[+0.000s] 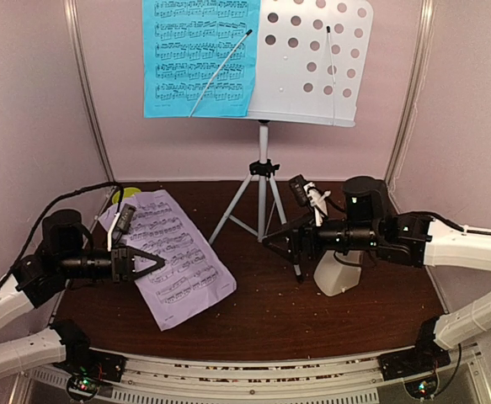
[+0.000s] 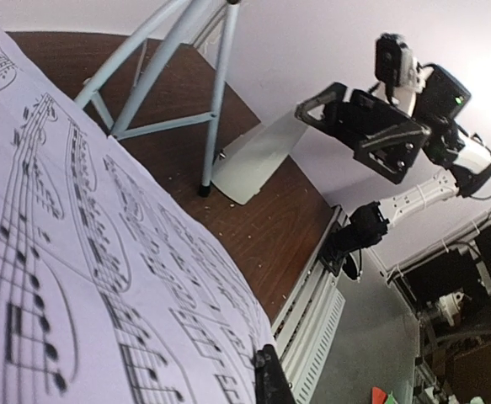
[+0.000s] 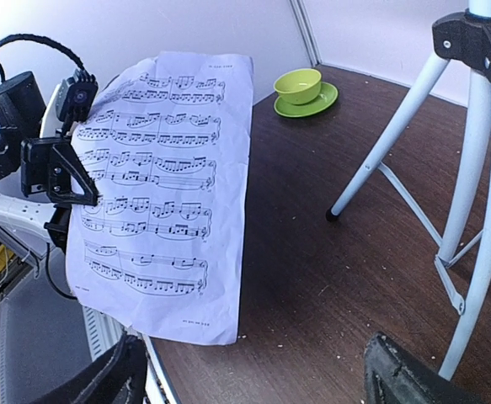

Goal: Set up the instrument practice props

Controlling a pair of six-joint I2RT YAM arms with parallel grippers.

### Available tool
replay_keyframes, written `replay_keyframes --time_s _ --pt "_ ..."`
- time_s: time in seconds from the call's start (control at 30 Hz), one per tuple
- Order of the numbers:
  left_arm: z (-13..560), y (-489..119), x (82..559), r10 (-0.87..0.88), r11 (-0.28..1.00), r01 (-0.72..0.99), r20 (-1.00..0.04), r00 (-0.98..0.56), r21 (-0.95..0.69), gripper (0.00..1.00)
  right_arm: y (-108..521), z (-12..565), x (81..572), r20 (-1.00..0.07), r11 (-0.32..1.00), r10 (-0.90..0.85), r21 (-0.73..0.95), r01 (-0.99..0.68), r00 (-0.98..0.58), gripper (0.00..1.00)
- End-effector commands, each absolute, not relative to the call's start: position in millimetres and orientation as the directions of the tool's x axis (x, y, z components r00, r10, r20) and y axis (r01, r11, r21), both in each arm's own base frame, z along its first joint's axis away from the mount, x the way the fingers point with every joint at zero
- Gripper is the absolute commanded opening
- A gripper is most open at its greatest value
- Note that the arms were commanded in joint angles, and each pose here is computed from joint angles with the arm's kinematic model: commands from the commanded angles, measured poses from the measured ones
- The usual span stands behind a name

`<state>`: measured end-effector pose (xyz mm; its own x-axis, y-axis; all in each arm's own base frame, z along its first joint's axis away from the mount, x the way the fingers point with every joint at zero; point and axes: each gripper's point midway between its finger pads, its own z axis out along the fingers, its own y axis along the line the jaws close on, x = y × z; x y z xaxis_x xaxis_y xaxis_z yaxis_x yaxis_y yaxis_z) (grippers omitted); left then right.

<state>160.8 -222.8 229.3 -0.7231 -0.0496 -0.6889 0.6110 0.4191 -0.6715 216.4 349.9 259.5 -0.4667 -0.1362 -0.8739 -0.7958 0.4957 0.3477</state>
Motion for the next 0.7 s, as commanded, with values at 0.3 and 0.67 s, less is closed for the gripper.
replay_keyframes --time_s 0.3,0.67 --pt "283.7 -283.2 128.8 0.272 0.305 0.927 -0.913 -0.305 -0.219 0.01 360.5 288.0 204.4 -0.826 0.255 -0.015 0.542 -0.801 -0.564 0.98" --pt "320.9 -308.9 131.2 0.272 0.240 0.968 -0.952 -0.138 -0.072 0.01 365.9 285.6 197.7 -0.825 0.200 -0.028 0.548 -0.812 -0.564 0.92"
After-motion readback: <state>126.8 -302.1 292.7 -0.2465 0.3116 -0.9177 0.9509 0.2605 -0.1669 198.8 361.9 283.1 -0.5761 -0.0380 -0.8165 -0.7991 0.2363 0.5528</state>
